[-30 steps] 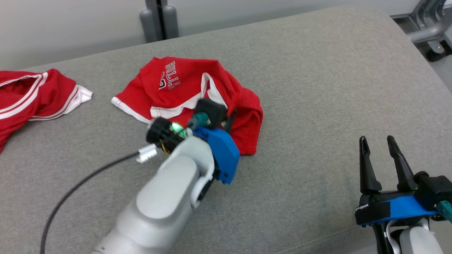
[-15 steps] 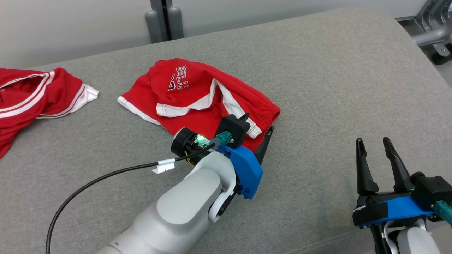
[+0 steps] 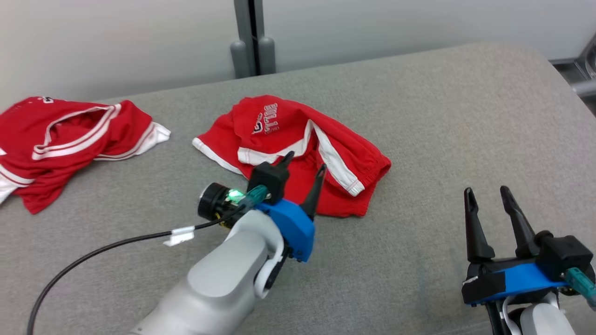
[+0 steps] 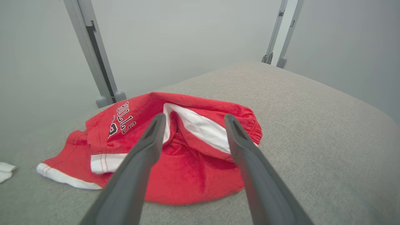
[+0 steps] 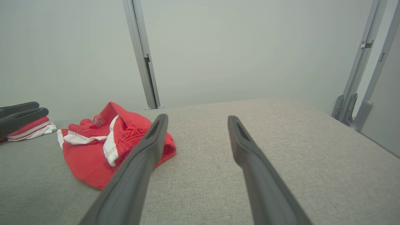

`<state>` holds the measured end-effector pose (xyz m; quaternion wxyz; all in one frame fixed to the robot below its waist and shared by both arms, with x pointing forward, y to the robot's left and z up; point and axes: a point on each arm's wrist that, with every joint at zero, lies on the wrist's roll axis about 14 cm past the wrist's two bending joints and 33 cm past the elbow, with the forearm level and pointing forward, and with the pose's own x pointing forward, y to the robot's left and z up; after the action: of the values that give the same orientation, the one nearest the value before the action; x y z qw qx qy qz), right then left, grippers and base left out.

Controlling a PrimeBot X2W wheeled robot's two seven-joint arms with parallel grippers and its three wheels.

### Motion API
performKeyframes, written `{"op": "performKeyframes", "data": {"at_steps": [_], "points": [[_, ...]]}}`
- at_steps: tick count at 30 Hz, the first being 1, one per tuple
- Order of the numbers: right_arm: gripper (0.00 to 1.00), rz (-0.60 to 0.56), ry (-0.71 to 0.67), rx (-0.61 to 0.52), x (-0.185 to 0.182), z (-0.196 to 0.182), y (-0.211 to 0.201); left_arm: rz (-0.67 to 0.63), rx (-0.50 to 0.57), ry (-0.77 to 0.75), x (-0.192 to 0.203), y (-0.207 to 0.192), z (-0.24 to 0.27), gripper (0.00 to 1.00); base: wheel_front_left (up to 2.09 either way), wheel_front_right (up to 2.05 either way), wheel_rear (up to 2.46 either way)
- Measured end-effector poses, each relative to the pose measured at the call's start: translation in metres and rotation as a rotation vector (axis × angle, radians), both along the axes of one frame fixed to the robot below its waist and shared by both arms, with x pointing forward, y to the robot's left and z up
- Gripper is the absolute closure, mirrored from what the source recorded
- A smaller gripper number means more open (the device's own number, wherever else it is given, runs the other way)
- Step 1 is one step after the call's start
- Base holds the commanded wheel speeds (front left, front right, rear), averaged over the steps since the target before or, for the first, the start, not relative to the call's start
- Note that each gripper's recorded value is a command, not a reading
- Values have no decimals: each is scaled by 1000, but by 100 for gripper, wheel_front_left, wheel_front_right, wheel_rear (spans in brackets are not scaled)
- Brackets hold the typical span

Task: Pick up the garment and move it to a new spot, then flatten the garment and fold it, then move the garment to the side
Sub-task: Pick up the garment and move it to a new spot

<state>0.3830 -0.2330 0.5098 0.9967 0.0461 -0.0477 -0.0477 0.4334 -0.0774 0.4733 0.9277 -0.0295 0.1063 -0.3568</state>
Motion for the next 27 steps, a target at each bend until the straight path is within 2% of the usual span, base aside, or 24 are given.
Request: {"op": "performKeyframes", "data": {"at_steps": [5, 12, 27], "points": [[0, 23, 6, -9, -2, -1, 8, 115, -40, -56, 6, 39, 17, 0, 0, 0, 0], [0, 62, 13, -6, -4, -4, 22, 304, -36, -20, -12, 110, -6, 0, 0, 0, 0], [0, 138, 19, 27, -9, -7, 48, 615, -81, -46, -50, 213, -8, 0, 0, 0, 0]]}}
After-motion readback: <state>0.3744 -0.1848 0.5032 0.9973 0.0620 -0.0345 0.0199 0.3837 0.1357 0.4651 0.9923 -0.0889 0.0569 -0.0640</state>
